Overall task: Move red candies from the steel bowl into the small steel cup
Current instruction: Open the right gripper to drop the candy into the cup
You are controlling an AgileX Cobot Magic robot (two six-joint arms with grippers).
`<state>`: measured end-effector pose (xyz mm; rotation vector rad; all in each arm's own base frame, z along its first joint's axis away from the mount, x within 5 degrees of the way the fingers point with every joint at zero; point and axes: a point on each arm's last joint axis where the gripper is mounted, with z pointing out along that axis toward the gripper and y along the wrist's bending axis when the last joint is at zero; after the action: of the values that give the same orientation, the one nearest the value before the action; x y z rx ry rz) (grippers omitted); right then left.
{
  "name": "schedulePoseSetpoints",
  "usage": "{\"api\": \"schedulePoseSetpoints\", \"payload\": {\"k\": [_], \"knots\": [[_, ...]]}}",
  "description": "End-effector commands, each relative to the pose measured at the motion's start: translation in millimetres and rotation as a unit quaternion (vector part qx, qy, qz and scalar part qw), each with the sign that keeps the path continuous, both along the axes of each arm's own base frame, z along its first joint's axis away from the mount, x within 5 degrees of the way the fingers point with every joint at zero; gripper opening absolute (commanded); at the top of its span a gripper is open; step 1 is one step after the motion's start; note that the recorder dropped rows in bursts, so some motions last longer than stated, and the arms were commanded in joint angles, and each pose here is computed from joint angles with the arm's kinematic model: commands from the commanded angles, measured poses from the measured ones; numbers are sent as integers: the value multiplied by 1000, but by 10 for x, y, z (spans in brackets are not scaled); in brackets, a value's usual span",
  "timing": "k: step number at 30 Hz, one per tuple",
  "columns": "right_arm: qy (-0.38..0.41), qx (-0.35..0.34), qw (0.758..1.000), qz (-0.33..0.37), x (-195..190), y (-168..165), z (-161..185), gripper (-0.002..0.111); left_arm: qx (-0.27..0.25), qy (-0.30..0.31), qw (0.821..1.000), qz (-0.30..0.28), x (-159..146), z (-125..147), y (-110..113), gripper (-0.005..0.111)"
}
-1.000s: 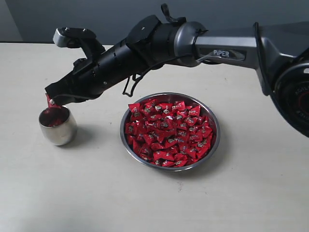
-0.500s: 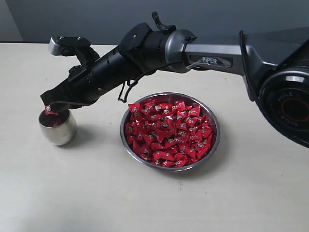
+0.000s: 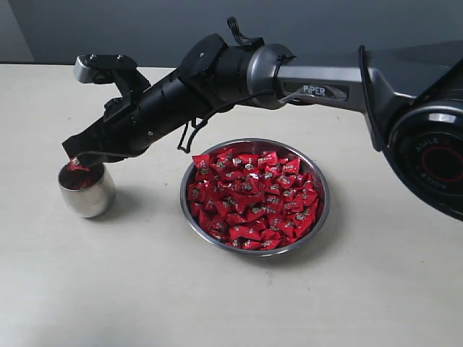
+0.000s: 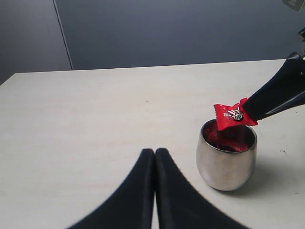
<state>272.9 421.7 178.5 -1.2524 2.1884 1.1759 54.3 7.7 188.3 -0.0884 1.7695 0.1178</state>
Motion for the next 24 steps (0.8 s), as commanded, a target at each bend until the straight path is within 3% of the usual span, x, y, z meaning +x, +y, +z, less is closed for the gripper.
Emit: {"api": "schedulePoseSetpoints", "payload": {"k": [1,7,24], "knots": [[-6,4,1000,-2,15,2,35,5,-2,-1,1000,0,-2,-9,-1,0],[4,3,1000,-9,15,2,35,42,-2,-1,1000,0,-2,-9,-1,0],[6,-10,1000,-15,28,-29,57,37,-2,-1,1000,0,-2,-9,-1,0]]}}
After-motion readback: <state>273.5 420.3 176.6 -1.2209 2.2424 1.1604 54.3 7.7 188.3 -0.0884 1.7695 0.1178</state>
